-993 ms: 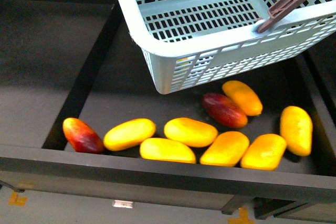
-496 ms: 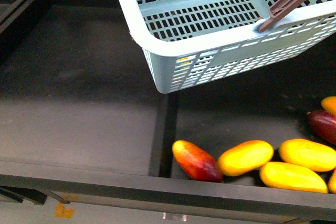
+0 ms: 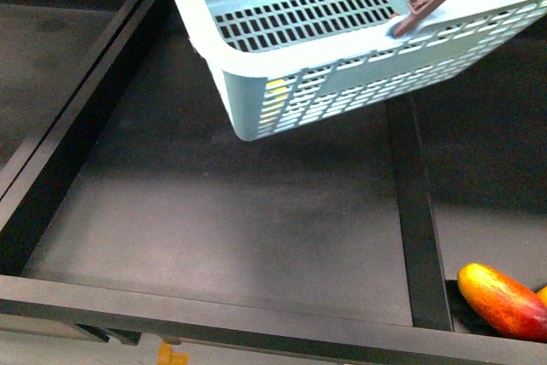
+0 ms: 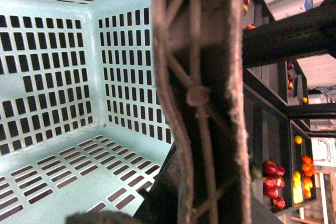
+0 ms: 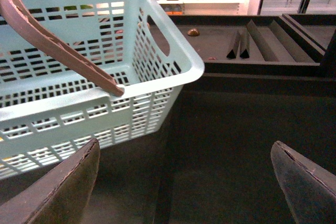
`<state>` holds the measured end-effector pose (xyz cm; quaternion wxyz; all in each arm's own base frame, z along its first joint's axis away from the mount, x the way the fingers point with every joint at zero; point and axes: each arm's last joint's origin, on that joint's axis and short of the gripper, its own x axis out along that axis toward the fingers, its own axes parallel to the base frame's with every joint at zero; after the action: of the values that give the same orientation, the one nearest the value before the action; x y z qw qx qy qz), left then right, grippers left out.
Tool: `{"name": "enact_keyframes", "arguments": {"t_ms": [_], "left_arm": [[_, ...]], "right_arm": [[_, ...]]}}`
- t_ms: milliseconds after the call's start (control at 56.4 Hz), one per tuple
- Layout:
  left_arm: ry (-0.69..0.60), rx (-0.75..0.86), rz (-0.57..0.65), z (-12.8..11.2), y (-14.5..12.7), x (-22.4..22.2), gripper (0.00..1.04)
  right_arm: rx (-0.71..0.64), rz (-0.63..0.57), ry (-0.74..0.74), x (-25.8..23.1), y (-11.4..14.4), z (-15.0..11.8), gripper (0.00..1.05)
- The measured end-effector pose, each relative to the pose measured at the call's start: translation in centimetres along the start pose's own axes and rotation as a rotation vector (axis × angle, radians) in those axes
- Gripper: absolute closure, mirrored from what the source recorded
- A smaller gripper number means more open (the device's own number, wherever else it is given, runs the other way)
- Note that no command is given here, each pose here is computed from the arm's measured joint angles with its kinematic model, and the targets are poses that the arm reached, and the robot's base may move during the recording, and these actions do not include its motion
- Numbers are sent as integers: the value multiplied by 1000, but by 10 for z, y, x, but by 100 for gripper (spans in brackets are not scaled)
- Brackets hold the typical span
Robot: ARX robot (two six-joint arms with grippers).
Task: Pick lemon and mango into basket
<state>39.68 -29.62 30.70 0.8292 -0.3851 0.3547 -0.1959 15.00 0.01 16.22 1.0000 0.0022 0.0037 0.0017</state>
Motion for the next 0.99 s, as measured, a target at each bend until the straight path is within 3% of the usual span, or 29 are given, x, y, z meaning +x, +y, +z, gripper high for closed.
{"name": "enact_keyframes", "arguments": {"t_ms": [89, 266, 390, 656, 833, 993], "left_arm": [[-1, 13, 1, -1, 0, 0, 100], [31, 9, -19, -7, -4, 1, 100], [43, 11, -26, -11, -7, 1, 100], [50, 5, -30, -14, -9, 1, 100], [29, 8, -18, -9, -6, 1, 100], [41, 5, -25, -11, -7, 1, 100]], "right_arm": [[16, -8, 29, 1, 0, 0, 9], [189, -72, 412, 12, -2, 11, 9], [221, -89, 468, 24, -13, 7, 9], [201, -258, 436, 90, -78, 7, 9], [70, -339, 535, 132, -125, -26, 9], [-84, -417, 721, 167, -184, -81, 9]]}}
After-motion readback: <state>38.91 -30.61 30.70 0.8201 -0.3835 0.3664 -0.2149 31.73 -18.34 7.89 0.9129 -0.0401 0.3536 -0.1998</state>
